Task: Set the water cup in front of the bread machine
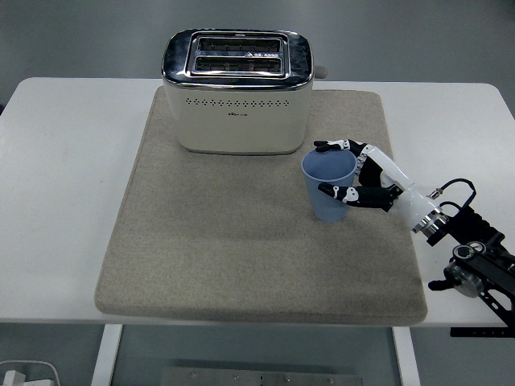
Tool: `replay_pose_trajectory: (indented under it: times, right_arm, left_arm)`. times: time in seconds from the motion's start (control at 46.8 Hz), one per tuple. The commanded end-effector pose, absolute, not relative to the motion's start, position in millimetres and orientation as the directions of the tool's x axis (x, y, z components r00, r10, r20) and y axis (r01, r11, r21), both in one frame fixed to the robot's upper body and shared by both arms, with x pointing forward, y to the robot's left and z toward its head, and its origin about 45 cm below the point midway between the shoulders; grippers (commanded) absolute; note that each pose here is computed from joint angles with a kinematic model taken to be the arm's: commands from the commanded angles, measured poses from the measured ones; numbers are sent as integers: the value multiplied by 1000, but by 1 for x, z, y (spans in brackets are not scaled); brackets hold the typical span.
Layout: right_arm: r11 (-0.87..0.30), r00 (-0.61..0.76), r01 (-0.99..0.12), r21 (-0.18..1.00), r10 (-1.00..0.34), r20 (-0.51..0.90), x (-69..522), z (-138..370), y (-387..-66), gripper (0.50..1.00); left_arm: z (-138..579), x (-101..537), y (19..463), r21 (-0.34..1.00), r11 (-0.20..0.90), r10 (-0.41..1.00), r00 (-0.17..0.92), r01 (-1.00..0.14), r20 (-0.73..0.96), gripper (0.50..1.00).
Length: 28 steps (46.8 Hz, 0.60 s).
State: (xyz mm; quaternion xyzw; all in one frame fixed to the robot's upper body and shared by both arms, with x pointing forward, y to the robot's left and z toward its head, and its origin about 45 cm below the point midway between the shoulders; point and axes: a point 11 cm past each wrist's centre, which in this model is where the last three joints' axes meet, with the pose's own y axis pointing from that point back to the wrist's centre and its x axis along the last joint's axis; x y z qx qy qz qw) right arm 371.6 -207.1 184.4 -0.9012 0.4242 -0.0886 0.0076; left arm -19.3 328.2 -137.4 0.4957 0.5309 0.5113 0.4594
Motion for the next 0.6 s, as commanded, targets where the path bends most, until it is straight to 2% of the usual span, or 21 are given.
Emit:
replay_pose_trajectory:
  times: [0.0, 0.577]
  right_arm:
    - [-641, 625, -762, -93, -766, 152, 372, 186, -207, 500]
    - [-653, 633, -747, -126, -756, 168, 380, 202, -198, 500]
  left_arm:
    - [-137, -20, 328, 998, -14, 996, -87, 57, 19, 1000]
    - [-137, -19, 328, 998, -14, 996, -87, 55, 19, 1000]
